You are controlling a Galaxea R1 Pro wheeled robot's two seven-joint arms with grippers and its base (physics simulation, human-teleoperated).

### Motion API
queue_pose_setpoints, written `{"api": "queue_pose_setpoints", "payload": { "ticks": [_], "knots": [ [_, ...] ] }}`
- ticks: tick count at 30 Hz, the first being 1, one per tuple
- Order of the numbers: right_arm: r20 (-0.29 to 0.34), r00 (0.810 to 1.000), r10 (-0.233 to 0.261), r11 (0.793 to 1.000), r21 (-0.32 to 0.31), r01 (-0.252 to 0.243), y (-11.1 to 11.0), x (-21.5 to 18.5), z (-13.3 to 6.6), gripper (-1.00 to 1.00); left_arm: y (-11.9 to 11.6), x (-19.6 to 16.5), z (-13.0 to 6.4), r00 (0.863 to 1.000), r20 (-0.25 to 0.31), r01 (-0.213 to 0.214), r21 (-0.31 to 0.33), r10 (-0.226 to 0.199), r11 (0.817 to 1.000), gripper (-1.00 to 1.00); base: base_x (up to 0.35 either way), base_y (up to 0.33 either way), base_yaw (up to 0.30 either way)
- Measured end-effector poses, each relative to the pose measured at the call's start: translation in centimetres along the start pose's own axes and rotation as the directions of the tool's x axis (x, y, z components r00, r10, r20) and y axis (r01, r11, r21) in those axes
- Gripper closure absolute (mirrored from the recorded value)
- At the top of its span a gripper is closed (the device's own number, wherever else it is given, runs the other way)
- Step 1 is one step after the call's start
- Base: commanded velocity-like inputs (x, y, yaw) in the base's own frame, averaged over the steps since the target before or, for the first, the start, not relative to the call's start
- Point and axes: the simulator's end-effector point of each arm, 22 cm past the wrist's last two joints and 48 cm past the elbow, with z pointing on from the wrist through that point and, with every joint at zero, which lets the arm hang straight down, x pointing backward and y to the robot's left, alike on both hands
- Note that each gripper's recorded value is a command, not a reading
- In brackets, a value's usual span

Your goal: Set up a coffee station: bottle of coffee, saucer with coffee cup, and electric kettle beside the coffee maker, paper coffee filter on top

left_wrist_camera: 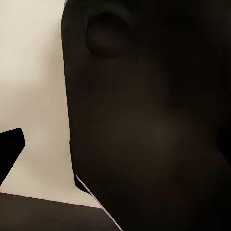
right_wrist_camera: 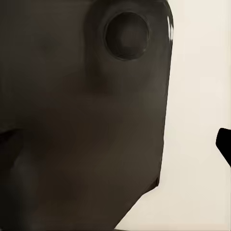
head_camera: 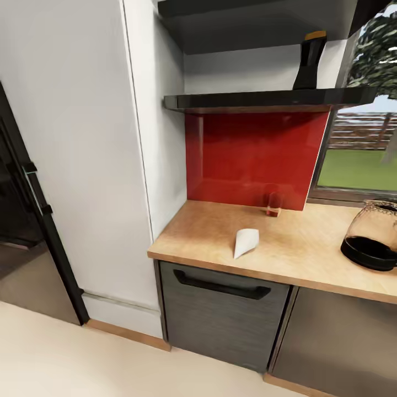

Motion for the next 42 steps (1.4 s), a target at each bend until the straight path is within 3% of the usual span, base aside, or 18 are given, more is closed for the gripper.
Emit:
{"api": "queue_pose_setpoints", "payload": {
  "ticks": [5, 14, 28, 42],
  "knots": [
    [0.0, 1.0, 0.0, 0.999, -0.033, 0.0, 2.0, -0.1, 0.0, -1.0, -0.2, -0.1, 0.0, 1.0, 0.002, -0.006, 0.003, 0.006, 1.0, -1.0, 0.0, 0.0, 0.0],
    [0.069, 0.998, 0.01, 0.997, -0.079, -0.004, 5.8, -3.7, -0.3, -1.0, -0.2, -0.6, 0.0, 1.0, 0.008, -0.008, 0.003, 0.008, 1.0, -1.0, 0.0, 0.0, 0.0],
    [0.128, 0.992, 0.014, 0.997, -0.076, -0.004, 5.5, -6.4, -2.9, -1.0, 0.5, -1.0, -2.3, 1.0, 0.016, 0.012, -0.011, -0.012, 1.0, -1.0, 0.0, 0.0, -0.005],
    [0.128, 0.992, 0.014, 0.997, -0.076, -0.004, 5.5, -6.3, -5.1, -1.0, 0.5, -1.0, -4.5, 1.0, 0.017, 0.014, -0.012, -0.014, 1.0, -1.0, 0.0, 0.0, -0.233]
  ]
}}
